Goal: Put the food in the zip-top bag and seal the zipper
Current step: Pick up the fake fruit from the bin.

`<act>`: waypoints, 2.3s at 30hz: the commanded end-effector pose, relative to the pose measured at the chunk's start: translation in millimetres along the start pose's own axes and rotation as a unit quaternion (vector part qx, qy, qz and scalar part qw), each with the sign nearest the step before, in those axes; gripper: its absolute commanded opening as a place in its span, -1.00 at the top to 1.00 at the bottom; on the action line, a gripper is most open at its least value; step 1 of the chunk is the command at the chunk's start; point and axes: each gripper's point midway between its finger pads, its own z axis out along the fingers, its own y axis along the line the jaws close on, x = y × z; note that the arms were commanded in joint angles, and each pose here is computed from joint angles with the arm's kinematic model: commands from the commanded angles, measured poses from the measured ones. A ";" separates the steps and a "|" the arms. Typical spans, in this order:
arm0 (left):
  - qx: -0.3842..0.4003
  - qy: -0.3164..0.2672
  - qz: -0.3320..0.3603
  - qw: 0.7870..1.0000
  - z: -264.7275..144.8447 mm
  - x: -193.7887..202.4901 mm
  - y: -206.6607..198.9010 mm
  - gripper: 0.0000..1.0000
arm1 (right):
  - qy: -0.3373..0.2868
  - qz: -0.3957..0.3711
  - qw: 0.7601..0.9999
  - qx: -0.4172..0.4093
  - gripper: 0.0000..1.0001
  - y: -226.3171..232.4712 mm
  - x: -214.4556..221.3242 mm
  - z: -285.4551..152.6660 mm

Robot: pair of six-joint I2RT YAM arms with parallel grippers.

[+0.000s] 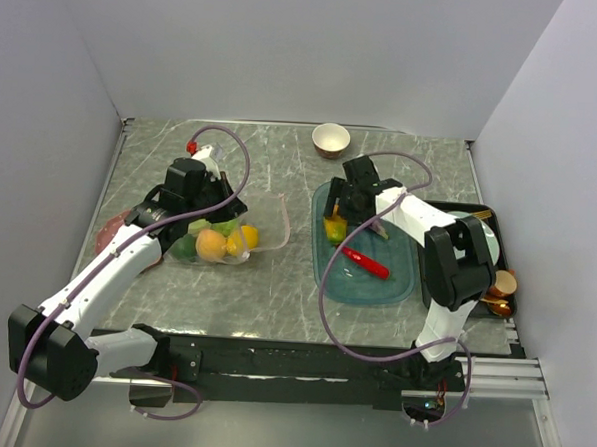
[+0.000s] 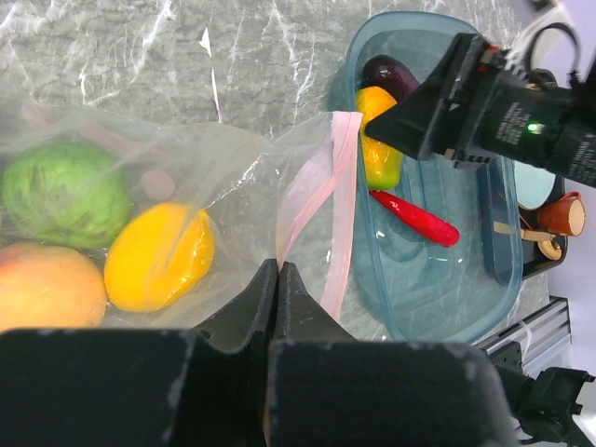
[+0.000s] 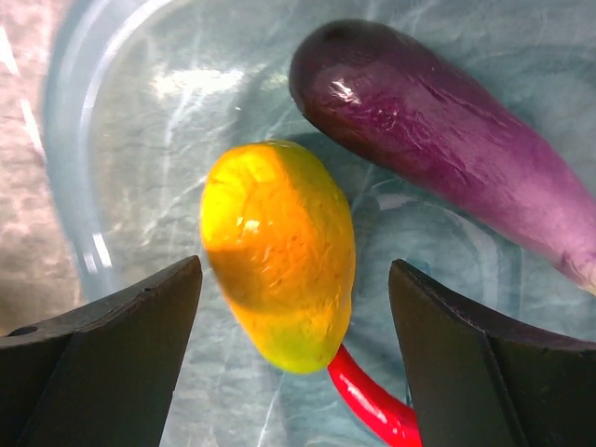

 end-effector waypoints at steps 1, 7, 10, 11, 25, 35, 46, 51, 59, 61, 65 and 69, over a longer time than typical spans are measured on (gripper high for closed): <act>0.010 -0.022 0.007 1.000 -3.4 -10.3 -6.9 0.99 | -0.006 0.002 1.000 -0.007 -0.74 6.9 -5.5 5.8; 0.010 -0.018 0.006 1.000 -1.8 -7.9 -5.7 0.98 | 0.001 0.001 1.000 -0.013 -0.66 6.9 0.5 9.5; 0.013 -0.020 0.005 1.000 -1.7 -10.0 -7.8 0.98 | 0.007 -0.002 1.000 -0.011 -0.49 6.9 1.5 12.3; 0.014 -0.021 0.004 1.000 -1.9 -10.7 -8.7 0.98 | 0.008 -0.004 1.000 -0.014 -0.44 8.3 2.3 11.6; 0.015 -0.018 0.005 1.000 -0.5 -9.8 -8.7 0.98 | 0.026 0.021 0.999 -0.028 -0.71 7.3 21.5 10.2; 0.016 -0.015 0.006 1.000 2.1 -9.6 -8.9 0.99 | 0.014 0.022 0.999 -0.032 -0.05 9.7 15.6 2.8; 0.016 -0.018 0.007 1.000 0.7 -11.4 -9.7 0.98 | -0.015 0.026 0.998 -0.056 0.19 14.1 11.1 -33.0; 0.016 -0.018 0.009 1.000 1.5 -12.4 -10.4 0.98 | -0.030 0.031 0.996 -0.083 0.23 23.6 10.9 -58.6; 0.016 -0.018 0.010 1.000 1.5 -11.9 -9.9 0.98 | -0.020 0.002 0.985 -0.174 0.29 63.3 29.1 -95.6; 0.017 -0.016 0.009 1.000 1.9 -11.5 -10.0 0.99 | -0.019 -0.015 0.980 -0.198 0.30 74.4 32.7 -104.3; 0.020 -0.014 0.006 1.000 3.6 -9.9 -10.4 0.98 | -0.024 -0.048 0.968 -0.243 0.31 106.9 42.4 -126.6; 0.020 -0.010 0.007 1.000 5.3 -7.8 -9.6 0.99 | -0.035 -0.053 0.957 -0.282 0.31 132.7 44.2 -143.8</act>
